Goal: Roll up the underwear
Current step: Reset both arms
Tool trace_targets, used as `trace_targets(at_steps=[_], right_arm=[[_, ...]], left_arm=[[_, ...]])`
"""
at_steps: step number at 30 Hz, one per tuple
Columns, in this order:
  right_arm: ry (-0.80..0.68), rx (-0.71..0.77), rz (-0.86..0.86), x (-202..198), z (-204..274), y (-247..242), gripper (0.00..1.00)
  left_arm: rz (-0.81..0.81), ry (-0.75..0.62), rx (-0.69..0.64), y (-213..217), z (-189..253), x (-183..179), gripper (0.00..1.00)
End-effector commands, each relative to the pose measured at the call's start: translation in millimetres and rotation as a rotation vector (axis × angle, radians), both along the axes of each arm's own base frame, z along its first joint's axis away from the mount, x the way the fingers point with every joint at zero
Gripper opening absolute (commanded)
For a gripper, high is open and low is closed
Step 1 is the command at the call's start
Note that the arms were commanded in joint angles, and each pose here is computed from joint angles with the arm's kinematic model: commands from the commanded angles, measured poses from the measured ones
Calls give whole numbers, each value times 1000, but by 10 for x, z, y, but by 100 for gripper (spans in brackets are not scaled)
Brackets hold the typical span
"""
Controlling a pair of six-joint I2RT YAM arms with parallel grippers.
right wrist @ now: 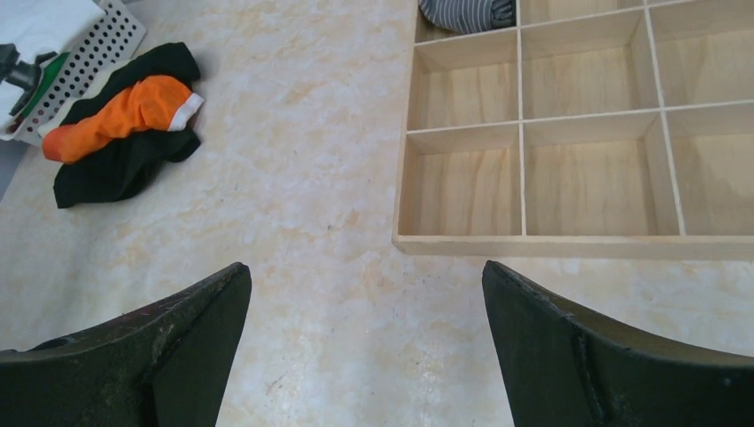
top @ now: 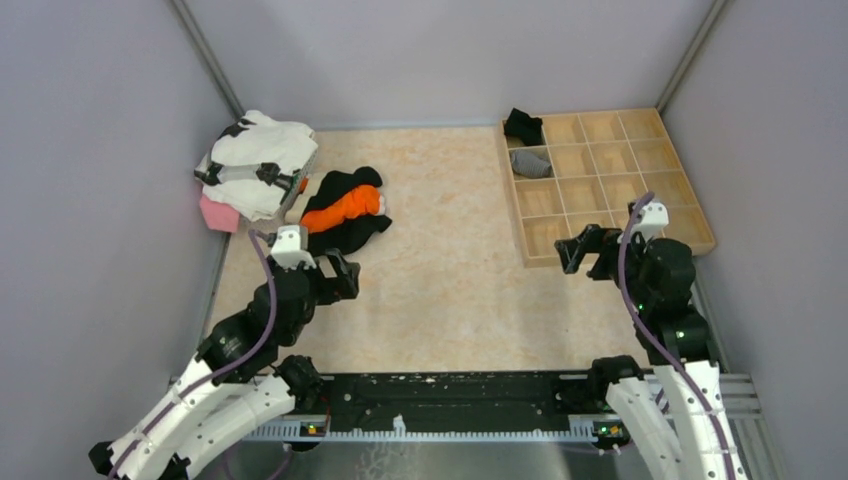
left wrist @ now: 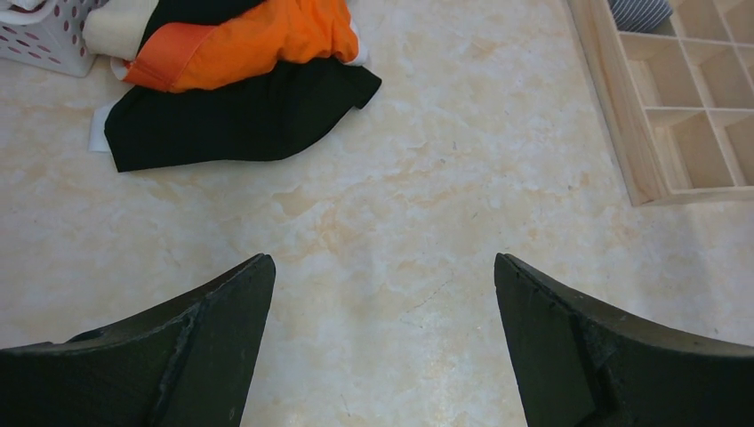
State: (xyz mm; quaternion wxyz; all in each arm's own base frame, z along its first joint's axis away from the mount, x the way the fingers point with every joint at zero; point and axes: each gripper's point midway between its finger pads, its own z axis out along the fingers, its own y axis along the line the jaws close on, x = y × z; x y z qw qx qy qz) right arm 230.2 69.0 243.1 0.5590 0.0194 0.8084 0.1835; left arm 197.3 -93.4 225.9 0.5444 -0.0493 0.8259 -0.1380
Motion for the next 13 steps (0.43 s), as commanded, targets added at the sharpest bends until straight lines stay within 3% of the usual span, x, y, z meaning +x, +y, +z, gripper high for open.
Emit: trace_targets(at_steps=[1,6,13], right_arm=[[-126,-20,42,-75,232,26,99],[-186,-6,192,-224,337,247,99],[-185,6,240,-213,289,327,99]], left_arm=[[20,-80,-64,78,217,-23,99],[32,-89,-70,115,238,-35,99],[16,-75,-56,71,213,-21,99]])
